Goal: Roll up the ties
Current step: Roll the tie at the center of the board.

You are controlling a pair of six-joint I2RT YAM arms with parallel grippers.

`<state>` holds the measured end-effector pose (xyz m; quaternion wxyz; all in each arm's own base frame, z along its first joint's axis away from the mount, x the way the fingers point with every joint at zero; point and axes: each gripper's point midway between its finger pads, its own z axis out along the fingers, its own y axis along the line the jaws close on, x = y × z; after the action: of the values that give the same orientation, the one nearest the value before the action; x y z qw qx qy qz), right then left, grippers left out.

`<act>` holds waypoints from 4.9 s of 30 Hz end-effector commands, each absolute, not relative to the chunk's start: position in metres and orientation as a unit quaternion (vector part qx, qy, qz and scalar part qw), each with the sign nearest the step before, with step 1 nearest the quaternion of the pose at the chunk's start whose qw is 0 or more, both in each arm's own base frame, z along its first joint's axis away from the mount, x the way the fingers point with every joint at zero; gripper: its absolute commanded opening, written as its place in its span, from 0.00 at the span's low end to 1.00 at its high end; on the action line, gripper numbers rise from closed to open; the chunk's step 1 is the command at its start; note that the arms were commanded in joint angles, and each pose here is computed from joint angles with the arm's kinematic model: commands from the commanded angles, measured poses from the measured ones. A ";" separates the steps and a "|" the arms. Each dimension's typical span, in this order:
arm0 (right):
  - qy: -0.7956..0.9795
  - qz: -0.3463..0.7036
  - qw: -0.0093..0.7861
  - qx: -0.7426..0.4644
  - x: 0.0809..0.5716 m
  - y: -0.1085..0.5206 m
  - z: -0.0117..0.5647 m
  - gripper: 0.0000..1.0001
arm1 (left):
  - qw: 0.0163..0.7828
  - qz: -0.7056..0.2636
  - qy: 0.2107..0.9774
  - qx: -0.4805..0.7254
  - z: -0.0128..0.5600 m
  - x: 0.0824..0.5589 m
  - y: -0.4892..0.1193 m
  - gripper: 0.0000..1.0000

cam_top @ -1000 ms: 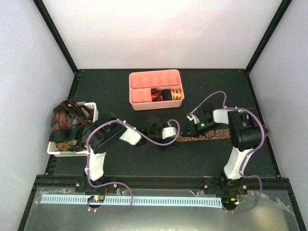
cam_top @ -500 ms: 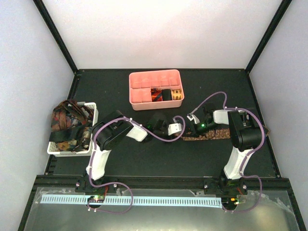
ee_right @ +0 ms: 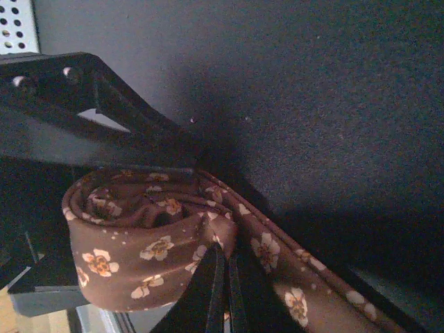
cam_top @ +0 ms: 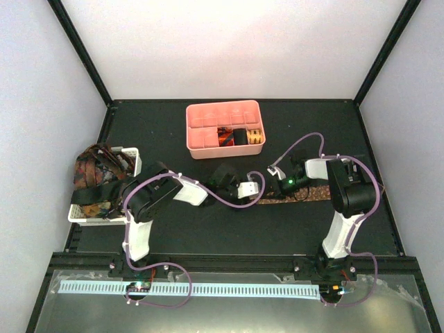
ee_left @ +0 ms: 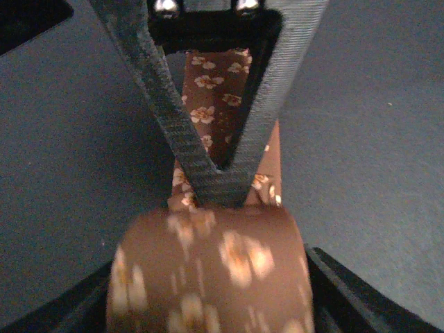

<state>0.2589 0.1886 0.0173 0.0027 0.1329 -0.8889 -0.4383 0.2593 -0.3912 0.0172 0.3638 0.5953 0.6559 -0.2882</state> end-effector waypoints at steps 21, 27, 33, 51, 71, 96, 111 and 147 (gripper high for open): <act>-0.909 -0.399 0.025 0.118 0.257 0.178 -0.011 0.02 | 0.426 -0.404 0.621 0.520 0.020 0.259 -0.404 0.60; -0.902 -0.415 0.019 0.121 0.259 0.182 -0.005 0.02 | 0.415 -0.358 0.633 0.547 0.013 0.260 -0.400 0.41; -0.892 -0.434 0.014 0.126 0.262 0.187 0.003 0.12 | 0.341 -0.277 0.681 0.585 -0.003 0.259 -0.388 0.33; -0.858 -0.492 -0.019 0.147 0.272 0.187 0.076 0.47 | 0.199 -0.182 0.728 0.630 -0.041 0.248 -0.352 0.28; -0.895 -0.430 0.014 0.119 0.266 0.174 0.030 0.02 | 0.223 -0.201 0.725 0.620 -0.032 0.249 -0.359 0.50; -0.890 -0.433 0.014 0.139 0.272 0.213 -0.003 0.02 | 0.385 -0.336 0.692 0.509 0.031 0.260 -0.354 0.99; -0.875 -0.454 0.003 0.168 0.265 0.216 0.022 0.02 | 0.338 -0.314 0.695 0.552 -0.005 0.259 -0.361 0.88; -0.905 -0.406 0.035 0.124 0.256 0.191 -0.016 0.01 | 0.374 -0.391 0.654 0.529 0.025 0.246 -0.370 0.60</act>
<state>0.2598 0.2046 0.0132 0.0218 0.1305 -0.8776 -0.4608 0.2511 -0.3595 0.0190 0.3723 0.5352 0.6752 -0.3449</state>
